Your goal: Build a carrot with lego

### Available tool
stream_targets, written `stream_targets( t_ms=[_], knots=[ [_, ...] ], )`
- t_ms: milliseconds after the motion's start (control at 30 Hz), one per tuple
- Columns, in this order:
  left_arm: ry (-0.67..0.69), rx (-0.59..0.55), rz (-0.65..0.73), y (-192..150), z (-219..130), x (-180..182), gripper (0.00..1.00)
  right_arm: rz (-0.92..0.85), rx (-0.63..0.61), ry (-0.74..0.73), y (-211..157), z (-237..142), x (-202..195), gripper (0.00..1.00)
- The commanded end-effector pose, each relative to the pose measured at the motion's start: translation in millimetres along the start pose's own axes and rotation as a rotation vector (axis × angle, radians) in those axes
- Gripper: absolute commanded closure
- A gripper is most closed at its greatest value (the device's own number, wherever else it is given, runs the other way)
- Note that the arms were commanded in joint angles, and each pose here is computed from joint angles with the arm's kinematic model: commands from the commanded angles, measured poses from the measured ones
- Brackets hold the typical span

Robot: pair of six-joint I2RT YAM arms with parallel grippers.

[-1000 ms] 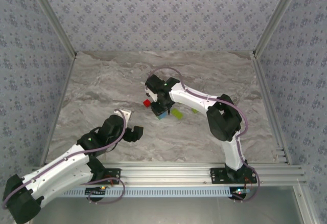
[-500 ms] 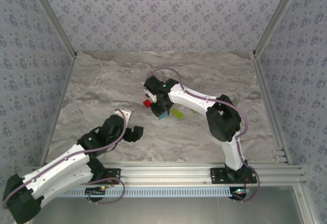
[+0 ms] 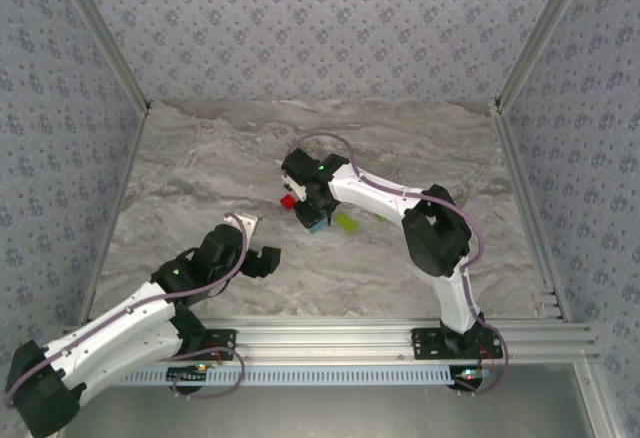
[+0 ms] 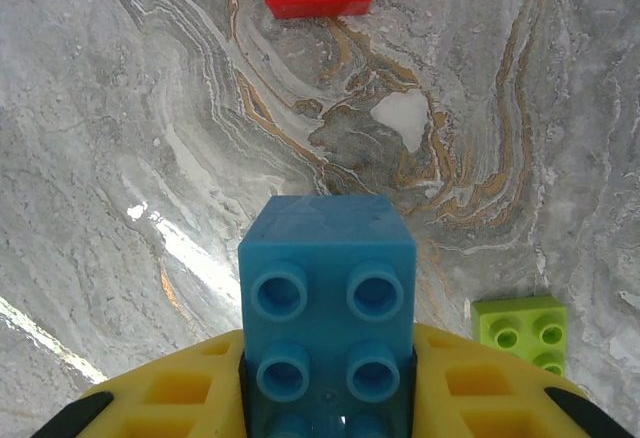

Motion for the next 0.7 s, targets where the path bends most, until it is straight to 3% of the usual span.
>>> stream_targets(
  t_ms=[0, 300, 667],
  knots=[
    [-0.02, -0.027, 0.014, 8, -3, -7, 0.11, -0.032, 0.422, 0.155, -105, 99, 39, 0.69],
    [-0.022, -0.029, 0.015, 9, -3, -7, 0.11, -0.036, 0.39, 0.149, -100, 92, 36, 0.71],
    [-0.021, -0.028, 0.016, 9, -2, -7, 0.11, -0.017, 0.133, 0.078, -32, -7, 14, 0.72]
  ],
)
Point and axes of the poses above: each hand's point on the last joint's axis, 136 mm out from that joint toward the fingers, its own z axis out along the fingers, its own x axis along the line the jaws close on, y = z × x, the point moved 1 cm from there along -z, back along the fingers, and after that the axes turned 13 degrees about -z, right-handed, at the moved point
